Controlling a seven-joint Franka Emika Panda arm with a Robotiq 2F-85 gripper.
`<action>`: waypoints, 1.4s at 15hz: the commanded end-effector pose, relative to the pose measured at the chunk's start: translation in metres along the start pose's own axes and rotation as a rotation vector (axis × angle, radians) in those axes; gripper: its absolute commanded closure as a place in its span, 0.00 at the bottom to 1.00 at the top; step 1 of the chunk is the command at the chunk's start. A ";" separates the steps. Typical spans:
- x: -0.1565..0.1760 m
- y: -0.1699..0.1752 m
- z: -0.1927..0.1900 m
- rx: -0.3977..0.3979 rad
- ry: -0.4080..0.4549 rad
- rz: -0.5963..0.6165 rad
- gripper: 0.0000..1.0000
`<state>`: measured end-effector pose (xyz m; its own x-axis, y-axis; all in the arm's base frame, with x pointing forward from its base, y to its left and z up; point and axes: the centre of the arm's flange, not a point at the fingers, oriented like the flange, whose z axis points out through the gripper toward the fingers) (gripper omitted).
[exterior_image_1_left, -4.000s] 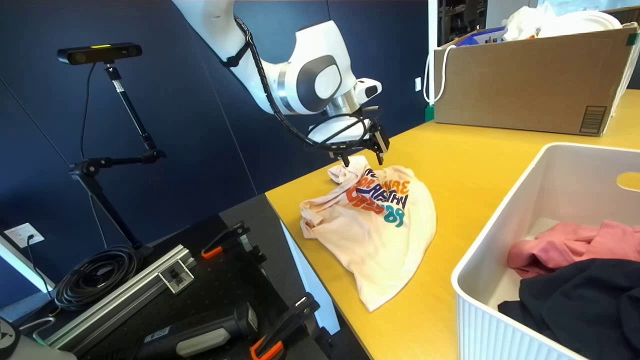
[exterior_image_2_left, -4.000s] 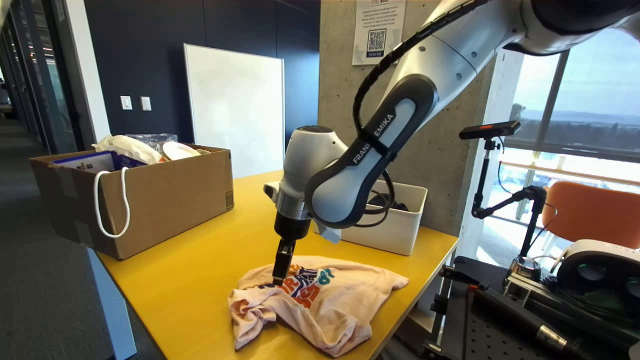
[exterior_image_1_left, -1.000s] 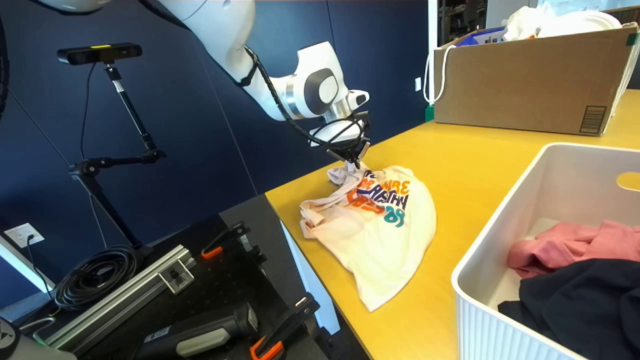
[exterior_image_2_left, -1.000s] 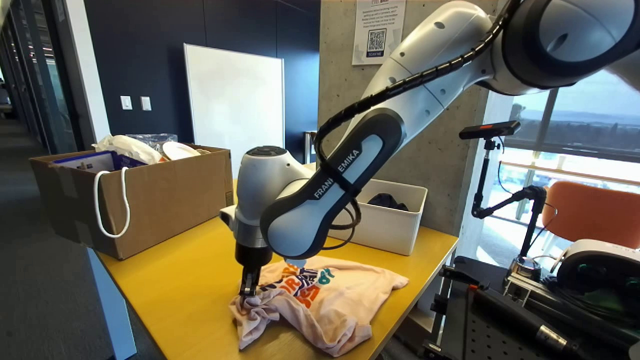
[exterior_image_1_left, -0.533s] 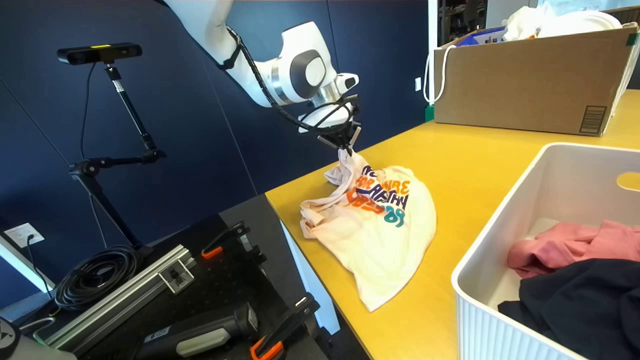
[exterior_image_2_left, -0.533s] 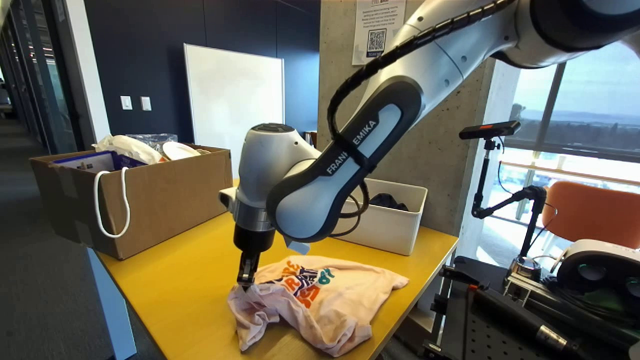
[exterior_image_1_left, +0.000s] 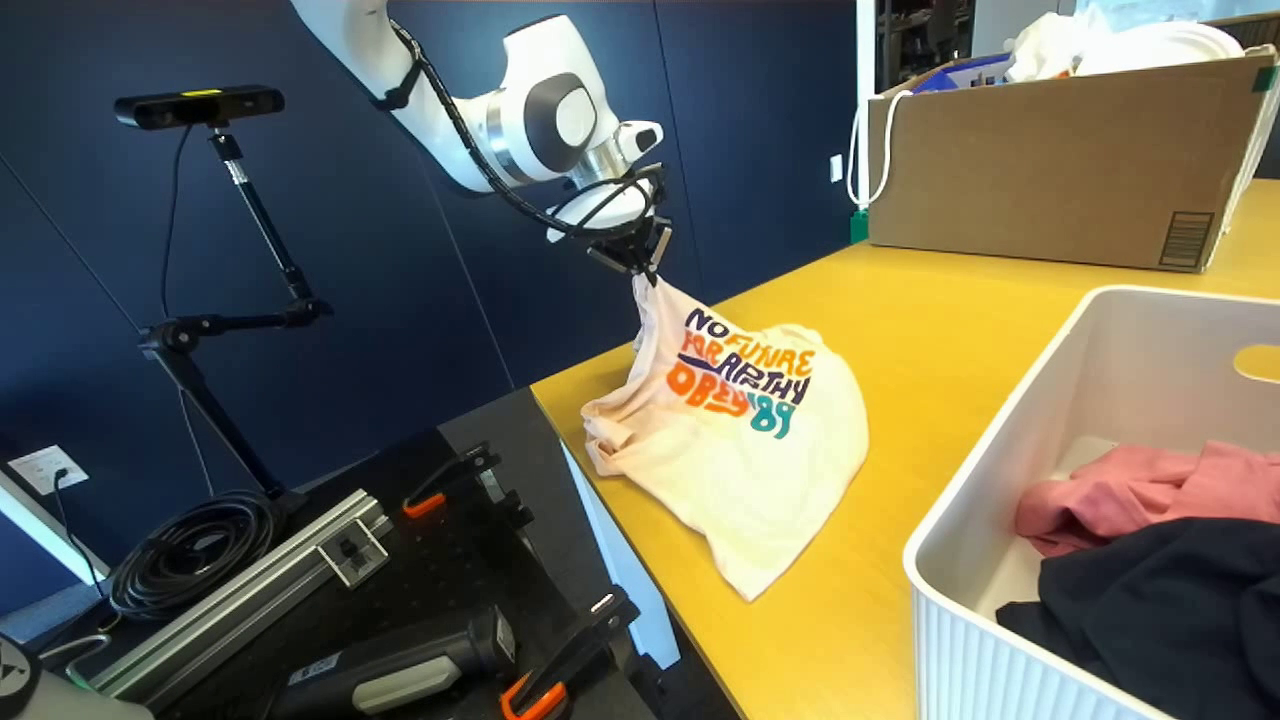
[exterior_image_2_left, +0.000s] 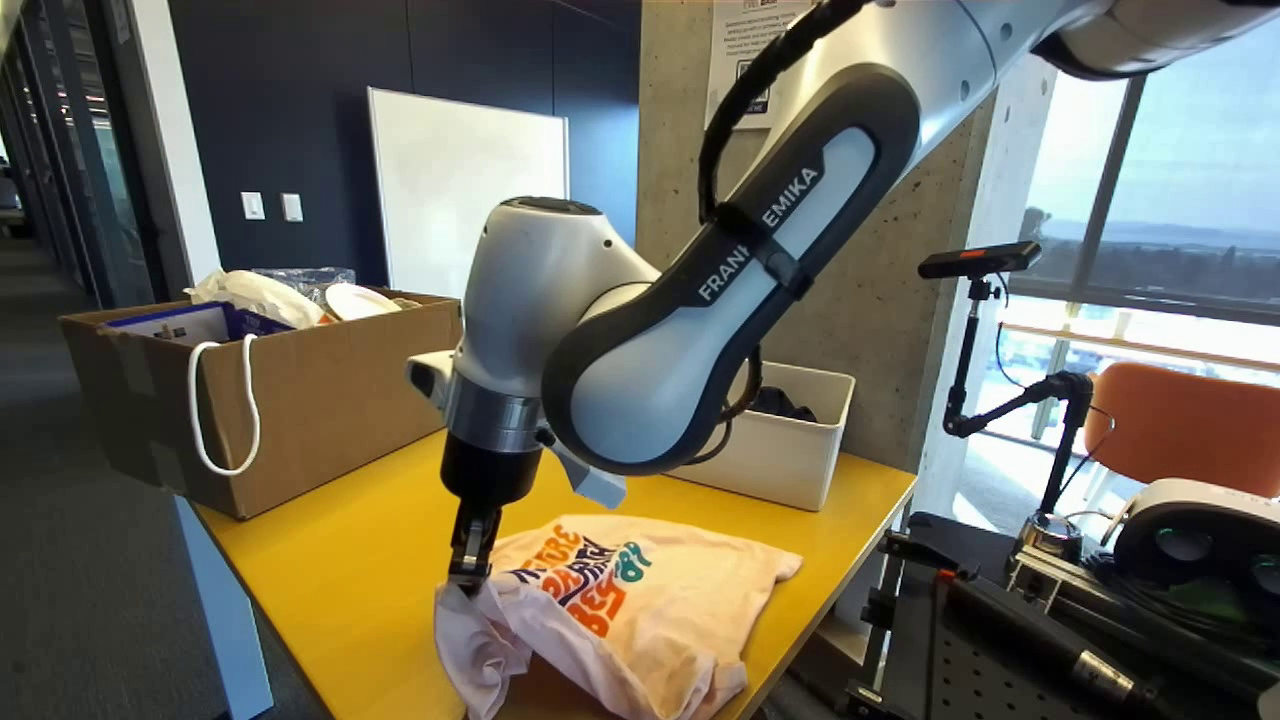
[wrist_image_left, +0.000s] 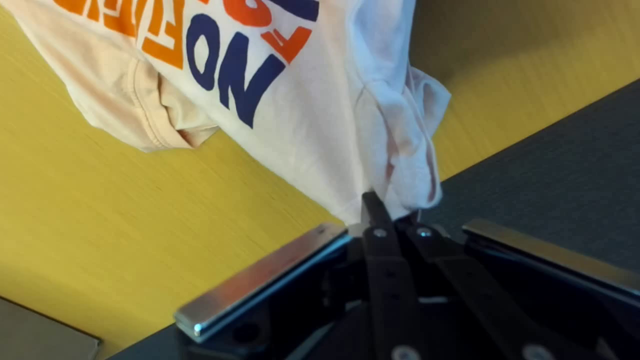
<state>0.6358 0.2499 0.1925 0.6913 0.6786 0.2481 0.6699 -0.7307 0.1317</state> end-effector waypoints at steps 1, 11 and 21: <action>-0.006 -0.021 -0.008 0.024 0.000 -0.030 0.99; -0.019 -0.011 0.004 0.042 -0.040 -0.002 0.30; -0.066 0.133 0.042 -0.049 -0.085 0.158 0.00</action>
<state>0.6624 0.1223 0.1628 0.8034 0.5650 0.1879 0.5518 -0.8250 0.1218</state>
